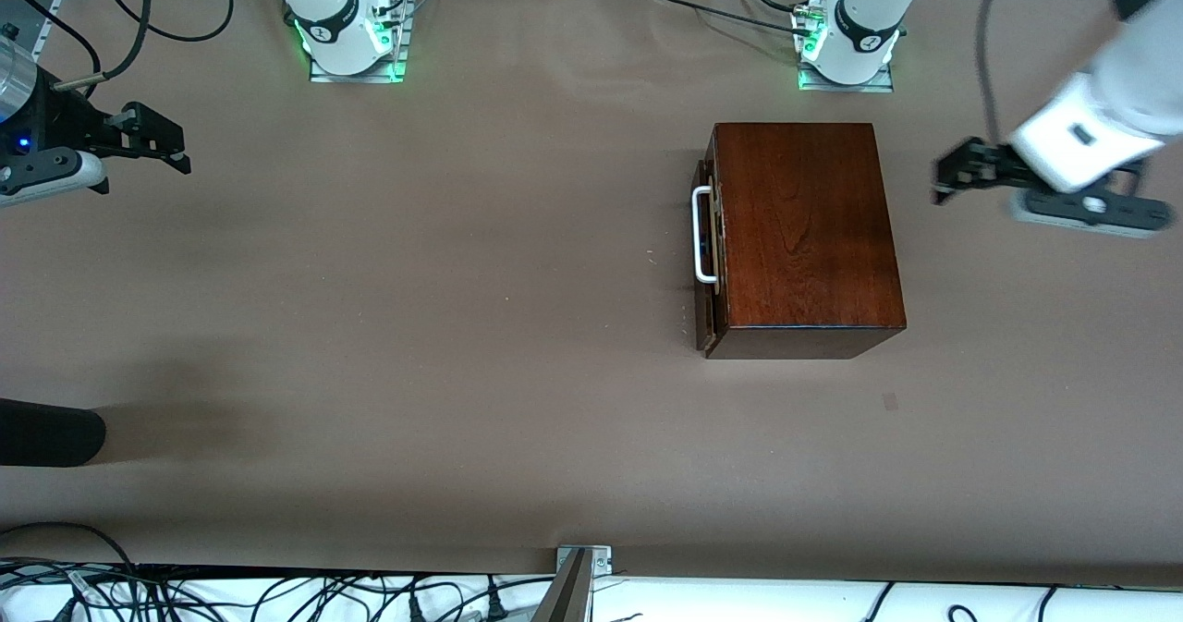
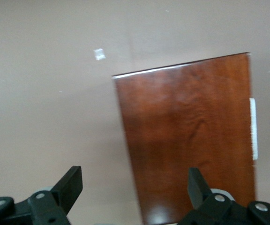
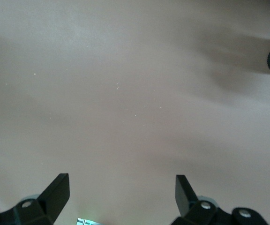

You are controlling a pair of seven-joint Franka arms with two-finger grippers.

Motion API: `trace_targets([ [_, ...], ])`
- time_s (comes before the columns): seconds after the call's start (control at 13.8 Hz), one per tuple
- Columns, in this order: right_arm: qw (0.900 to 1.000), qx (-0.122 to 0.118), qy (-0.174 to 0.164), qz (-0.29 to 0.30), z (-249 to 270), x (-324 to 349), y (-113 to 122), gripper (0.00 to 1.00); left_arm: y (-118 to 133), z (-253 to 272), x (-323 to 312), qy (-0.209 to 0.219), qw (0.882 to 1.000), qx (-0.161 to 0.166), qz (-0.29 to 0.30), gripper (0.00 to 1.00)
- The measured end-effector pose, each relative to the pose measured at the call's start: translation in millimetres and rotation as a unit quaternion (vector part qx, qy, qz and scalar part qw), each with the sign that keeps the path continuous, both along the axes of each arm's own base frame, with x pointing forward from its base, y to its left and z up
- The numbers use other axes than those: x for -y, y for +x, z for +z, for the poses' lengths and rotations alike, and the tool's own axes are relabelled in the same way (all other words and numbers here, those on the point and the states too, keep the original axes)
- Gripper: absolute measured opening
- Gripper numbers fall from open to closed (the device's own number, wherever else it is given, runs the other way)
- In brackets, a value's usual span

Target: Open drawer, take yellow block, close drawer

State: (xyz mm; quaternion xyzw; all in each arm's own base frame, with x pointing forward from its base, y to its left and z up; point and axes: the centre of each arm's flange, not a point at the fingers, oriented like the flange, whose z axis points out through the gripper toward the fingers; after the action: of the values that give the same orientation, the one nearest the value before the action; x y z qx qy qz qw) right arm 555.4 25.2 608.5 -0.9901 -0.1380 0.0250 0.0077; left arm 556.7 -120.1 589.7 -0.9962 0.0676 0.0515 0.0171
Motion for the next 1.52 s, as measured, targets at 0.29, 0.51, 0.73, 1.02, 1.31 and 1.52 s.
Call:
trace_targets([
  [0.29,1.000,0.000,0.000,0.000,0.1,-0.4,0.0,1.00,-6.3,-48.4,109.2,-0.005,0.999,-0.028,0.018,1.00],
  [0.51,1.000,0.000,0.000,0.000,0.2,-0.4,0.0,1.00,-12.2,-89.7,182.1,-0.006,0.998,-0.029,0.058,1.00],
  [0.73,1.000,0.000,0.000,0.000,0.2,-0.4,0.0,1.00,-35.5,-138.0,250.8,0.036,0.998,-0.025,0.054,1.00],
  [1.02,1.000,0.000,0.000,0.000,0.2,-0.4,0.0,1.00,-35.7,-198.3,280.7,0.055,0.997,-0.024,0.049,1.00],
  [1.31,1.000,0.000,0.000,0.002,0.3,-1.8,-0.1,1.00,-41.4,-240.1,291.0,0.086,0.994,-0.016,0.062,1.00],
  [1.52,1.000,0.000,0.002,0.004,0.4,-5.2,-0.3,1.00,-59.2,-268.3,301.4,0.119,0.991,0.009,0.060,1.00],
])
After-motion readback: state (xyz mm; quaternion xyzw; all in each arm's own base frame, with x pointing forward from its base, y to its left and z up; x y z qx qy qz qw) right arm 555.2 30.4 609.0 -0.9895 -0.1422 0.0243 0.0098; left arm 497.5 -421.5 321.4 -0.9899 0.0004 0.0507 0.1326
